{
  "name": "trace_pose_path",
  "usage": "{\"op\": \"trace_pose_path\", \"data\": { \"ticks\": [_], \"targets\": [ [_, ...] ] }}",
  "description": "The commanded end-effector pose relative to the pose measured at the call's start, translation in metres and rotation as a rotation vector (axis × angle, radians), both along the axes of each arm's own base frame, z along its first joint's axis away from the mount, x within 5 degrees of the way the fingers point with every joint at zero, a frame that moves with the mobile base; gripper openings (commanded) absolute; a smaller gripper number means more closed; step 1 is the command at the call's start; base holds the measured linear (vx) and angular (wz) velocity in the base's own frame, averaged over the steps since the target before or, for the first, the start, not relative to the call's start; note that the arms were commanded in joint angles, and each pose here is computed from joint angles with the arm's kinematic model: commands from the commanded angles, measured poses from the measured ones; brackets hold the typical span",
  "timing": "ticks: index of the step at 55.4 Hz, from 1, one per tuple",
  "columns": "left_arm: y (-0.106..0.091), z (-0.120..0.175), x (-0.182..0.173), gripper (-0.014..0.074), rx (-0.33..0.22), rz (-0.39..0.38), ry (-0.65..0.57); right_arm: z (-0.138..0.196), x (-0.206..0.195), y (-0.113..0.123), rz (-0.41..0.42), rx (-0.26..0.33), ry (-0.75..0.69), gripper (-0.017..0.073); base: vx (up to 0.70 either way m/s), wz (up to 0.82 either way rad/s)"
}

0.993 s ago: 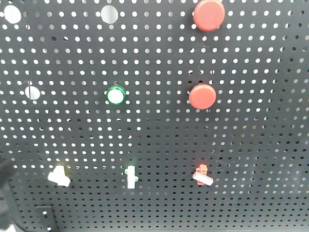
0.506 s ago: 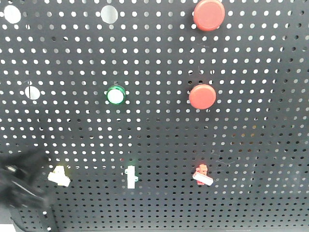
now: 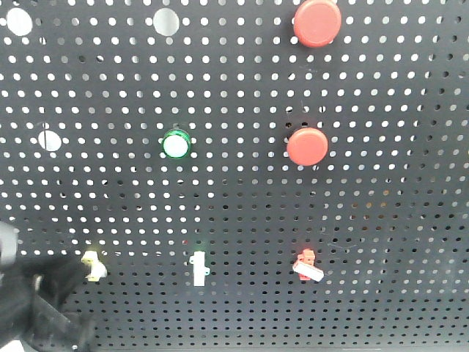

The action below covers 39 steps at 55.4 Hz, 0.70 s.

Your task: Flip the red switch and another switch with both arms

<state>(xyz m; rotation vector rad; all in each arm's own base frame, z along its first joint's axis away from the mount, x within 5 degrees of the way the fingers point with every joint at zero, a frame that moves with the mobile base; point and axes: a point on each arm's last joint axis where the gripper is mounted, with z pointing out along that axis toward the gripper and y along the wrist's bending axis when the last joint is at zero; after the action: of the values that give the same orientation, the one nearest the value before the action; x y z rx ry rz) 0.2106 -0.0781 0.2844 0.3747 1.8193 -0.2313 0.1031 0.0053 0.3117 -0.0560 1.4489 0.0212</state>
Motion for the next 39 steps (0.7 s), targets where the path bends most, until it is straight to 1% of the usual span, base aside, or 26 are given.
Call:
{"op": "trace_pose_path", "data": {
  "ticks": [1,9,14,20,24,29,35,39],
  "targets": [
    [0.0,0.006,-0.006,0.0,-0.048,-0.008,-0.06,0.017,0.0,0.0,0.002,-0.004,-0.094,-0.0006,0.0,0.0],
    [0.003,-0.012,-0.017,0.0,-0.047,-0.013,-0.041,0.017,0.001,0.0,0.002,-0.004,-0.091,-0.0006,0.0,0.0],
    [0.005,-0.011,-0.022,0.0,-0.061,-0.018,-0.072,0.015,0.003,0.0,0.002,-0.004,-0.078,-0.0006,0.0,0.0],
    [0.008,-0.001,-0.03,0.0,-0.079,-0.019,-0.12,0.013,0.009,0.002,0.019,0.007,-0.059,-0.0006,0.0,0.0],
    [0.01,0.004,-0.035,0.0,-0.087,-0.018,-0.144,0.012,0.015,0.007,0.063,0.02,-0.053,-0.0006,0.0,0.0],
    [0.013,0.01,-0.042,0.0,-0.091,-0.014,-0.161,0.01,0.022,0.018,0.144,0.033,-0.043,-0.0006,0.0,0.0],
    [0.016,0.015,-0.049,0.0,-0.092,-0.01,-0.172,0.007,0.036,0.036,0.249,0.023,-0.003,-0.0006,0.0,0.0],
    [0.017,0.016,-0.052,0.0,-0.09,-0.007,-0.173,0.01,0.047,0.049,0.313,0.021,-0.006,-0.0006,0.0,0.0]
  ]
}}
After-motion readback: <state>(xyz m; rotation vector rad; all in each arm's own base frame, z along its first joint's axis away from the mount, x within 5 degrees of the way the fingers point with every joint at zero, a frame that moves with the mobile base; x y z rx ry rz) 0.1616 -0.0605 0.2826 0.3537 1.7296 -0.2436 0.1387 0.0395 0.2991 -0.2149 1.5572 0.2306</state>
